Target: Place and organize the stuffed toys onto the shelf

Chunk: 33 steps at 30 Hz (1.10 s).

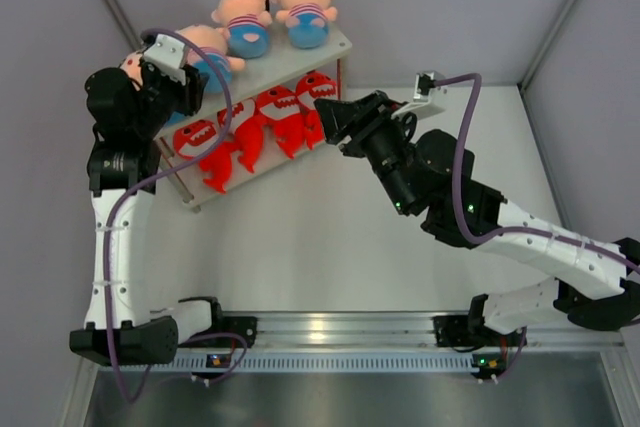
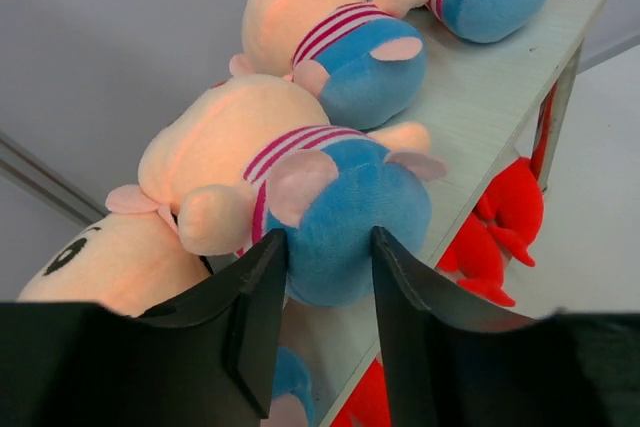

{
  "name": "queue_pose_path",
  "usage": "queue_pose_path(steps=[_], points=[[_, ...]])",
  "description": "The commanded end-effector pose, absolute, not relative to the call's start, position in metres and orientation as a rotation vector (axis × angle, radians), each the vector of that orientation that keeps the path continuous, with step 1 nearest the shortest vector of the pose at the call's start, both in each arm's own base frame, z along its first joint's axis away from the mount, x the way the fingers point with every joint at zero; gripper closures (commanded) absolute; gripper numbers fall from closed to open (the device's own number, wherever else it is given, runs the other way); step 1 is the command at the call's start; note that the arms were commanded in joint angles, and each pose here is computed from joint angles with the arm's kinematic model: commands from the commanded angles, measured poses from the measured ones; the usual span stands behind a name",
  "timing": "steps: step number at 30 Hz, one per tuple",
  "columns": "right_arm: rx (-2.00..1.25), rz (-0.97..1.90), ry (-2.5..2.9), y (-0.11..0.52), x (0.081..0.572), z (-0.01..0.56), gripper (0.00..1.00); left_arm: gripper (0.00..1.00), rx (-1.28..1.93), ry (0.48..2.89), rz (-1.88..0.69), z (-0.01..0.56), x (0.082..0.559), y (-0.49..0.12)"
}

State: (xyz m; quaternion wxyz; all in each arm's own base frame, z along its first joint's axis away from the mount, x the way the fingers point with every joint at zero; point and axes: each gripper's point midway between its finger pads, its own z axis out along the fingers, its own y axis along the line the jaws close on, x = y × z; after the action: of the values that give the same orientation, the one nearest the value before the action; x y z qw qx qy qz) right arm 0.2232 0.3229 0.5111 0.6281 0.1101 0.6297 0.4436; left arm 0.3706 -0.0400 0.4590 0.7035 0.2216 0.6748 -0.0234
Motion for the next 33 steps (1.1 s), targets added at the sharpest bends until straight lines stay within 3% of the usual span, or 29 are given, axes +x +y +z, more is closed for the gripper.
queue_pose_path(steps=[1,5,11,18,22,27,33], points=[[0.282,1.055,1.389,0.313,0.219,0.531,0.48,0.46,0.504,1.387,-0.030,0.491,0.356,-0.043],[0.276,1.058,1.393,0.314,0.219,0.531,0.48,0.34,0.503,1.387,-0.033,0.491,0.355,-0.043],[0.255,1.032,1.394,0.315,0.220,0.536,0.47,0.30,0.516,1.373,-0.075,0.496,0.350,-0.050],[-0.001,0.716,1.412,0.343,0.246,0.558,0.43,0.29,0.520,1.330,-0.115,0.516,0.339,-0.057],[-0.109,0.731,1.373,0.363,0.250,0.553,0.42,0.29,0.527,1.304,-0.147,0.529,0.334,-0.063],[-0.247,0.696,1.349,0.372,0.263,0.528,0.43,0.28,0.444,1.361,-0.168,0.530,0.367,-0.056],[-0.179,0.696,1.375,0.333,0.286,0.490,0.43,0.21,0.573,1.396,-0.034,0.518,0.395,-0.083]])
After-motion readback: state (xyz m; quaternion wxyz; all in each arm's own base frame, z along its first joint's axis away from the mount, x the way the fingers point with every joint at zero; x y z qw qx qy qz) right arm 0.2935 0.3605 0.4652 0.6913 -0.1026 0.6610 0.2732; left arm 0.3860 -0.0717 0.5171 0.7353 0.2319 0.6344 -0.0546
